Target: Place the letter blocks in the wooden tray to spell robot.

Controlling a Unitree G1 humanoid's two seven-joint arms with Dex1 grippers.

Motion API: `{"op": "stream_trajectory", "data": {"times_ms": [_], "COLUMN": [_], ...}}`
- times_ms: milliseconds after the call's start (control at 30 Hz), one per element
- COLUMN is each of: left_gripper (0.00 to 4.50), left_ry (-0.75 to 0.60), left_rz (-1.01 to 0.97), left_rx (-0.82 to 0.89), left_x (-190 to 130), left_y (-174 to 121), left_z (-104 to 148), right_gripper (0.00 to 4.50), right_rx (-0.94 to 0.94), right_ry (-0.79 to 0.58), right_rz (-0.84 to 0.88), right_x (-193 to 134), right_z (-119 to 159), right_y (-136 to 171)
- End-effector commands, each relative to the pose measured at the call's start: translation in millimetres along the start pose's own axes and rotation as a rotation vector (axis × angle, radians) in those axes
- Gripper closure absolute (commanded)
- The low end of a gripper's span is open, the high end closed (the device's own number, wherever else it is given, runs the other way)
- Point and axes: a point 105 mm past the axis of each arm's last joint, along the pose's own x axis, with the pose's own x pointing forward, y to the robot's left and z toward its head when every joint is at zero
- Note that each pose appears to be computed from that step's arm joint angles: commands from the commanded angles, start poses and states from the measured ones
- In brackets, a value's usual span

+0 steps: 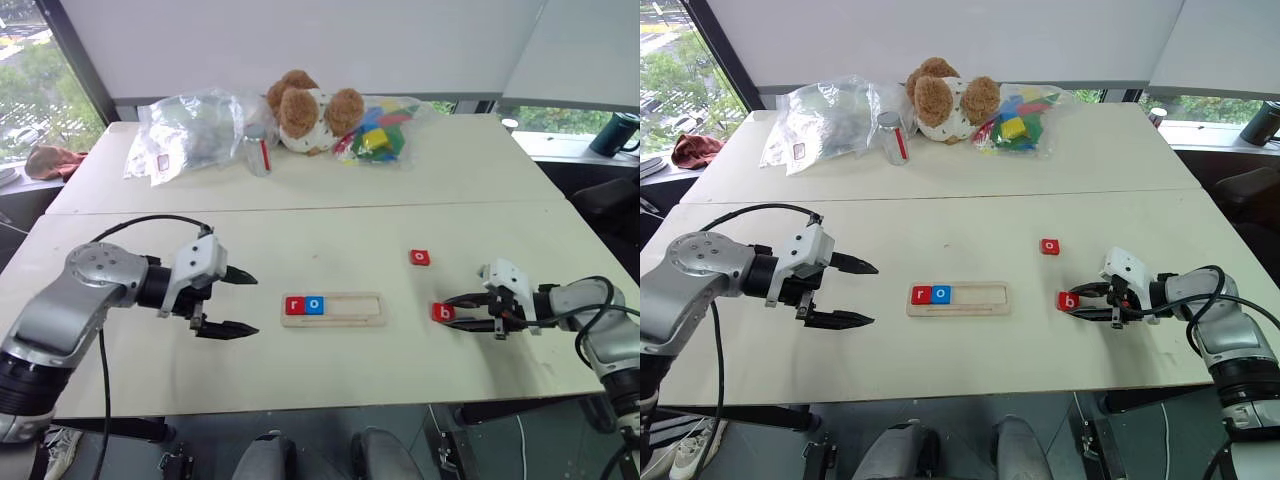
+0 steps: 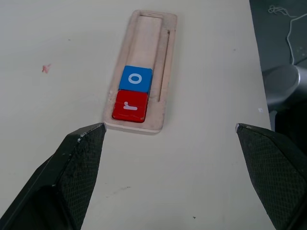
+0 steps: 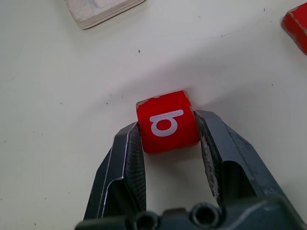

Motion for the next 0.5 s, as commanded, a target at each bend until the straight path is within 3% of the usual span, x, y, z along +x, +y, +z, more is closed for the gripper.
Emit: {"op": "stream_trajectory", "data": {"times_ms": [33,200,500], "left_gripper": [0.0,0.0,0.0], "left_ry": [-0.018,-0.004,0.053], "left_rz": [0.004,-0.012,0.032], "left_rx": [0.051,0.077,0.052], "left_x": [3,9,2], "left_y": [6,13,9], "left_z": [11,13,4], "right_gripper": [3.34,3.34,3.34], "right_rx": [-0.043,-0.173,-0.186], "right_ry": [-0.081,-0.124,-0.087], "right_rz": [-0.008,0.049,0.063], "right_x": [4,39,88], "right_z": [38,106,137], "right_y": [-11,-14,-1]}}
